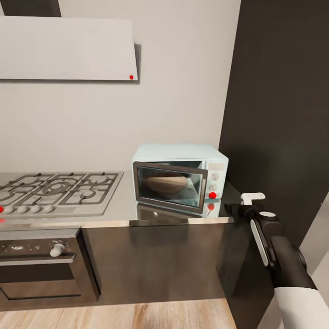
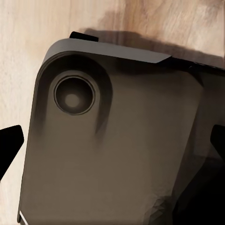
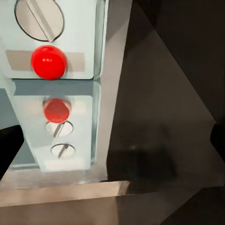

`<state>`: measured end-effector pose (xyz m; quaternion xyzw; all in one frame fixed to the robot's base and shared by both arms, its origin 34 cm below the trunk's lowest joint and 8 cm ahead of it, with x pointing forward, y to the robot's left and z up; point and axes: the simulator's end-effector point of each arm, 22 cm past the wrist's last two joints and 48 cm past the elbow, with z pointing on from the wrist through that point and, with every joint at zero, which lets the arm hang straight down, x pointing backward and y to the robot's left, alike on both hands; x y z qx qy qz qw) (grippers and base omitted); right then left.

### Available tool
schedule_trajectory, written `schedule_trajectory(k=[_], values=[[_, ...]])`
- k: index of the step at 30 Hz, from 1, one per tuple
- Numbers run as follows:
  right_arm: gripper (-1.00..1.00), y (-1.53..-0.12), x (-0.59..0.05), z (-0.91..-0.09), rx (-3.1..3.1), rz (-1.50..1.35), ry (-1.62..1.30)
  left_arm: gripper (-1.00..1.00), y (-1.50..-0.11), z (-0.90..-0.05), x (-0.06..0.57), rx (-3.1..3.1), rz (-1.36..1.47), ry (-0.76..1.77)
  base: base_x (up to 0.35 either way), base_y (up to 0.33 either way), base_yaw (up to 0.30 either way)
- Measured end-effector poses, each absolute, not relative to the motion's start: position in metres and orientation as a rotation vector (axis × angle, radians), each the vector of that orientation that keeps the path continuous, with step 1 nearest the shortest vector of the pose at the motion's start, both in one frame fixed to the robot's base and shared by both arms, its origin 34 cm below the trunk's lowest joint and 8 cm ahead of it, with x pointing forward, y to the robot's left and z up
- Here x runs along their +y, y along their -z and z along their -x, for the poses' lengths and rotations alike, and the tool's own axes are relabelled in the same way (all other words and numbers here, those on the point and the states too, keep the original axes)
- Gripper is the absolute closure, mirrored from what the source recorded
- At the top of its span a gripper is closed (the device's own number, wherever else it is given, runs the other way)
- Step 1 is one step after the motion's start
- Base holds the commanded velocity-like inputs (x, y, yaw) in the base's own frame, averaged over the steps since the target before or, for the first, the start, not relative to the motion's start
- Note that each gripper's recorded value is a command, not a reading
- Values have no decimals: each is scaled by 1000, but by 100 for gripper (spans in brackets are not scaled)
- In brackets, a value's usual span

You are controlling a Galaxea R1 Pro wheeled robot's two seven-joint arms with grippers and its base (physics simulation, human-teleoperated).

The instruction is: In the kitchen, take the popcorn bag from the countertop, put it into the microwave, and heat it until the popcorn is cooked so the cooked popcorn ends up inside the bag.

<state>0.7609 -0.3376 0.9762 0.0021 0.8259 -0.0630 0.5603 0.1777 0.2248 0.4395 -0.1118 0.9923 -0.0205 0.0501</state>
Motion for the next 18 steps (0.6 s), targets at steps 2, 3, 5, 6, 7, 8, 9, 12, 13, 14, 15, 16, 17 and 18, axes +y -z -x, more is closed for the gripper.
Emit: schedule_trajectory(k=[2,3,5,6,7,8,9,12,13,14,15,16,17,18], values=[[-100,-976,-335,-761,1947,-3,141,-100,-440,-178,225,3022,340,62,159,0,0],[-100,-975,-334,-761,1948,-3,139,-100,-440,-178,225,3022,340,62,160,0,0],[-100,-975,-332,-761,1948,0,134,-100,-440,-178,225,3022,340,63,160,0,0],[-100,-975,-331,-761,1947,1,134,-100,-440,-178,225,3022,340,62,160,0,0],[-100,-975,-331,-761,1948,1,134,-100,-440,-178,225,3022,340,62,160,0,0],[-100,-975,-331,-762,1948,2,133,-100,-440,-178,225,3022,339,62,160,0,0],[-100,-975,-331,-762,1948,3,134,-100,-440,-178,225,3022,339,62,160,0,0],[-100,-975,-331,-762,1948,3,135,-100,-440,-178,225,3022,340,62,160,0,0],[-100,-975,-331,-762,1948,3,135,-100,-440,-178,225,3022,340,62,160,0,0],[-100,-975,-331,-762,1948,3,135,-100,-440,-178,225,3022,340,63,160,0,0],[-100,-975,-331,-762,1948,3,136,-100,-440,-178,225,3022,340,63,160,0,0],[-100,-975,-331,-762,1948,3,136,-100,-440,-178,225,3022,340,63,160,0,0],[-100,-975,-331,-762,1948,3,136,-100,-440,-178,225,3022,340,62,160,0,0],[-100,-975,-331,-762,1947,4,135,-100,-440,-178,225,3022,340,62,160,0,0]])
